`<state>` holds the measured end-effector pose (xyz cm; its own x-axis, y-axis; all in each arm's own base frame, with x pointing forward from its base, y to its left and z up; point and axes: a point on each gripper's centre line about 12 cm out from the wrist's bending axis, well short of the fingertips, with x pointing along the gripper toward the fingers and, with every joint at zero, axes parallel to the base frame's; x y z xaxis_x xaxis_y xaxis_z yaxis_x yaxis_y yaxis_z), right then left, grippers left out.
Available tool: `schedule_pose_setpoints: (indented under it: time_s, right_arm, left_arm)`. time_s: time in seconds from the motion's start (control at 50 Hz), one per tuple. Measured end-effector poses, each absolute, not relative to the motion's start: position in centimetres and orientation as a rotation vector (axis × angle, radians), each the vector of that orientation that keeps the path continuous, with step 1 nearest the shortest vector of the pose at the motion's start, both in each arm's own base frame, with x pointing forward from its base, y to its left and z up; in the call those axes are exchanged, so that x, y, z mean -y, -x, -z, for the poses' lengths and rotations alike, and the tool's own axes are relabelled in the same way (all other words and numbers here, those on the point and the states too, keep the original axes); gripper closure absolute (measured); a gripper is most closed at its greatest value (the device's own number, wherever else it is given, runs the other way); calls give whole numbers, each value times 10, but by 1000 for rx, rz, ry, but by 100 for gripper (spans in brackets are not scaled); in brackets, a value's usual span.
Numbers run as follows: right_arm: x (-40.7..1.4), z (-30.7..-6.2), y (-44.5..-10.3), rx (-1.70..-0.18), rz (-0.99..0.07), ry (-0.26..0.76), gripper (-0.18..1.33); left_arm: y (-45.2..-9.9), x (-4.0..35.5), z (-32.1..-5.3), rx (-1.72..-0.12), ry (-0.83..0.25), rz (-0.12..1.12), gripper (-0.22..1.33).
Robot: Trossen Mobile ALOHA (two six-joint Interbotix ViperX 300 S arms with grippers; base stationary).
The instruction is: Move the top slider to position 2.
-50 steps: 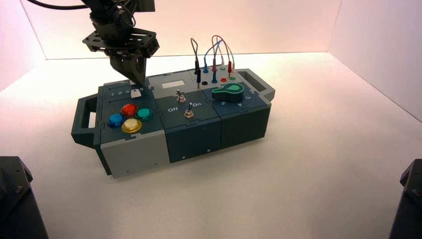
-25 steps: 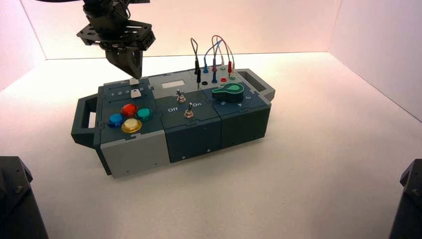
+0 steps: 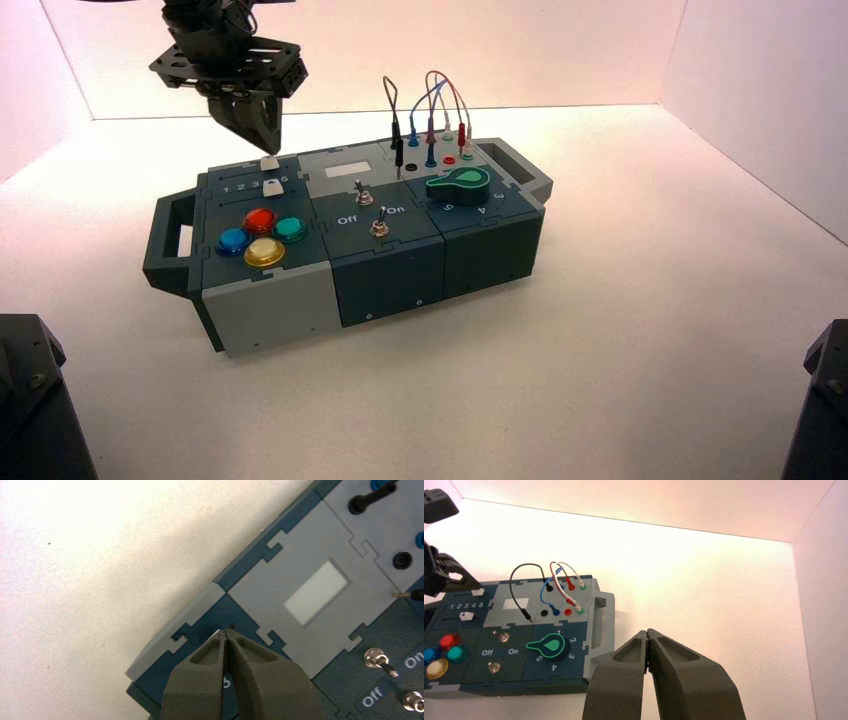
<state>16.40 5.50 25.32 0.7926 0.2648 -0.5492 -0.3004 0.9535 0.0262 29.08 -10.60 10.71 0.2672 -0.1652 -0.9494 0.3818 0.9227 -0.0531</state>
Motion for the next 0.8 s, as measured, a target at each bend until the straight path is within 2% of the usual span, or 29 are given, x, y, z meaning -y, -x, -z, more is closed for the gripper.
schedule_pose_setpoints:
  time_s: [0.56,0.8]
  right_arm:
    - [-55,-253,-164,-583,-304,64,129]
    - [-55,-252,-164,-584,-304,64,129]
  left_arm:
    - [-296,101,-106,-1244,-202,358,128]
    - [-300,115,-112,-1217,-220,391,128]
